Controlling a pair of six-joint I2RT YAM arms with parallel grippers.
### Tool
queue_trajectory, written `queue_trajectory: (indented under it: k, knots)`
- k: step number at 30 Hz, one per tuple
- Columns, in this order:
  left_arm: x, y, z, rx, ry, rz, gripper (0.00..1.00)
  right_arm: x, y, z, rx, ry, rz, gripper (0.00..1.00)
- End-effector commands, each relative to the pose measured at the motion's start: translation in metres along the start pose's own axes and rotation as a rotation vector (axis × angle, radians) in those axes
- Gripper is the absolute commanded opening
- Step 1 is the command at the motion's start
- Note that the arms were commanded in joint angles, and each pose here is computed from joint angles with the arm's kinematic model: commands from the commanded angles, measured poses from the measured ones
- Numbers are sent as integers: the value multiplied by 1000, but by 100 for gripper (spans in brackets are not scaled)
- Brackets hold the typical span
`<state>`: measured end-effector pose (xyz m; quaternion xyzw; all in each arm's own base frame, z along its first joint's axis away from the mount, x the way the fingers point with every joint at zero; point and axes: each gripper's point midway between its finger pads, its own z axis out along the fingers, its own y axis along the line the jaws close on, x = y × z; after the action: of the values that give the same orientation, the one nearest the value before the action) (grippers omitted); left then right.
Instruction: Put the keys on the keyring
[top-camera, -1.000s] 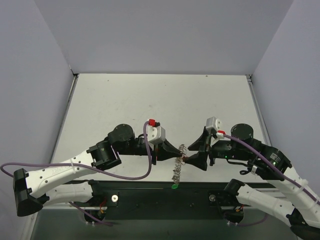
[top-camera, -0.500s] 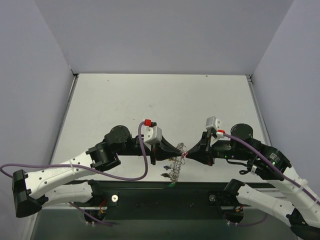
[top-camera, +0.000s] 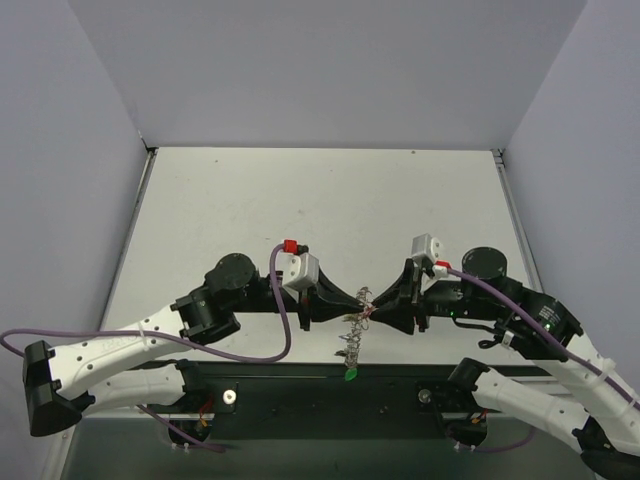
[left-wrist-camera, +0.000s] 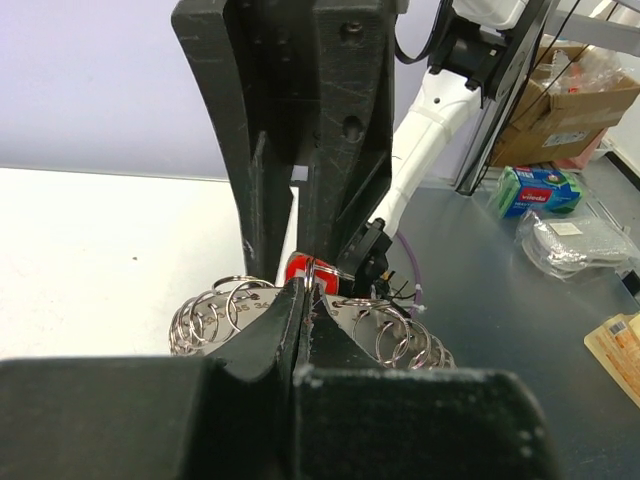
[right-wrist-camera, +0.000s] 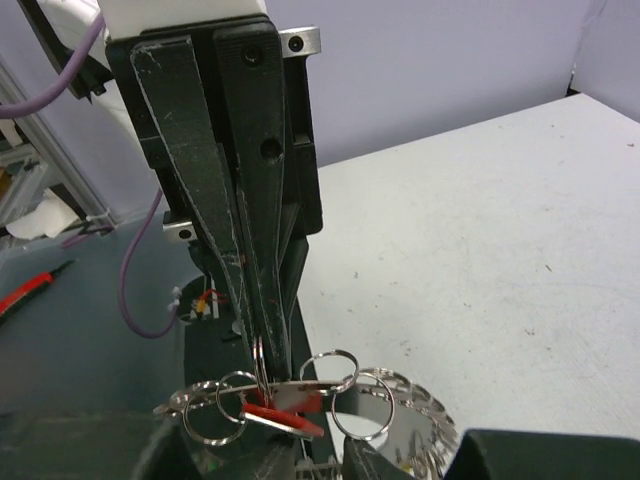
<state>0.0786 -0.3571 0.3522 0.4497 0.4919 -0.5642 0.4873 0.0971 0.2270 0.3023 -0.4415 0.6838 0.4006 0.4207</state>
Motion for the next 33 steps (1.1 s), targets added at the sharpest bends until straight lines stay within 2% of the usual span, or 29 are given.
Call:
queue_trajectory:
  k: [1,2,4,5,9,18,20,23,26,27,28,33]
  knots:
    - [-43,-10,-9,7,-101,75,0,-14,9,-10,-31,-61,-90,49]
    - [-42,-8,-10,2,-97,76,0,-15,10,-12,-34,-62,-100,58]
    - [-42,-8,-14,-4,-86,82,0,-18,11,-16,-32,-72,-126,68]
    - [-41,-8,-15,-6,-83,84,0,-18,13,-17,-40,-76,-134,69]
    - [-43,-12,-18,6,-82,89,0,-20,18,-17,-74,-82,-151,72]
    - [-43,-14,-16,24,-82,78,0,-26,26,-2,-161,-88,-125,71]
    - [-44,-14,-16,23,-82,79,0,-28,29,-1,-177,-94,-124,69]
    - [-43,-14,-15,27,-81,77,0,-30,29,2,-184,-102,-117,61]
    - [-42,-14,-15,25,-80,77,0,-30,26,5,-175,-97,-114,51]
    - [-43,-15,-16,29,-82,76,0,-29,26,6,-178,-93,-110,41]
    - [-43,-14,-15,27,-81,77,0,-31,25,6,-175,-95,-111,39]
    - [-42,-14,-15,29,-82,75,0,-28,25,11,-183,-82,-103,37]
